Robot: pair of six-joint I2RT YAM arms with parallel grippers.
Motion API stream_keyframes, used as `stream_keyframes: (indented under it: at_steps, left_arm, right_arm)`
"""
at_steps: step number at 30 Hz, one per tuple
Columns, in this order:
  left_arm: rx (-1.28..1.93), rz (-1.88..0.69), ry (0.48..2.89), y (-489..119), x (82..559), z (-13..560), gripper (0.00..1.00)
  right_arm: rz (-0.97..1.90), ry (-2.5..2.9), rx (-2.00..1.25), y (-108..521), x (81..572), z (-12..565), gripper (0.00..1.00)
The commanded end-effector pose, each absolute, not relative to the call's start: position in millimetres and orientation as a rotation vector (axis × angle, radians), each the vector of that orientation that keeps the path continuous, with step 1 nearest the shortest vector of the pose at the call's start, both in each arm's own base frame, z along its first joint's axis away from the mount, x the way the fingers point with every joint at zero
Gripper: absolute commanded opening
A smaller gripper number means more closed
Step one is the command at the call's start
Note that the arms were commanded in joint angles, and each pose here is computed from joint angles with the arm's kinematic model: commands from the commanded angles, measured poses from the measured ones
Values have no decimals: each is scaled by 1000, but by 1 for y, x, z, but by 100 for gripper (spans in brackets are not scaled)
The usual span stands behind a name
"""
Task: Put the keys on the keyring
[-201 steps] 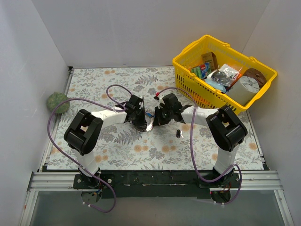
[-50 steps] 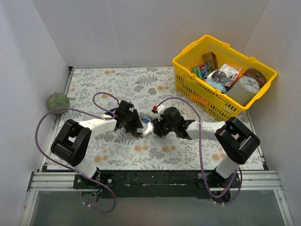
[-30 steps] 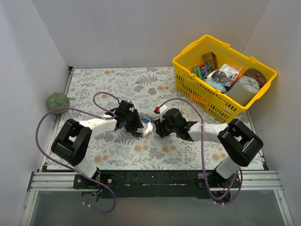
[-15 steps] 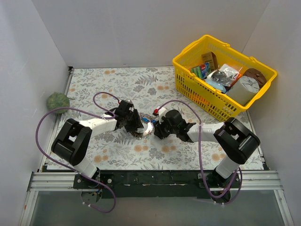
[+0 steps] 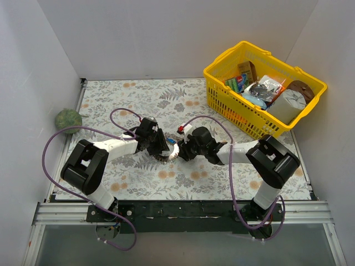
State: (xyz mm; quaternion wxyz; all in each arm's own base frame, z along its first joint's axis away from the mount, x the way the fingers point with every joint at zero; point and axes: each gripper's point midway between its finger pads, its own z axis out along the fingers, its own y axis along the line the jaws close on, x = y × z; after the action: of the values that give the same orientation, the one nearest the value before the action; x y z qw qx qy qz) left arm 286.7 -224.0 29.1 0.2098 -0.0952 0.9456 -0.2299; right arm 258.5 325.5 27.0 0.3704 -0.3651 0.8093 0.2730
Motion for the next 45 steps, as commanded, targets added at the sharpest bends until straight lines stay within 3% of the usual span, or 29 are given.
stream_keyframes:
  at_steps: [1,9,13,21,27,31,36,45]
  left_arm:
    - [-248,-587,2698,-217,275,15,43]
    - [-239,-587,2698,-217,274,16,43]
    - [-238,-590,2693,-216,274,17,43]
    - [-230,-589,2672,-215,276,23,43]
    - [-223,-591,2666,-215,276,27,43]
    - [-215,-582,2663,-214,276,28,42]
    - [-189,-570,2682,-212,273,25,19]
    - [-216,-504,2754,-198,252,12,2]
  right_arm:
    - [683,2046,-949,335,269,32,49]
    - [690,2045,-946,339,272,32,36]
    - [703,2043,-931,343,274,35,20]
    - [703,2020,-908,342,276,47,1]
    - [706,2009,-919,342,275,50,1]
    - [657,2016,-923,335,277,46,7]
    - [649,1995,-917,332,277,51,14]
    - [658,1967,-920,336,279,64,31]
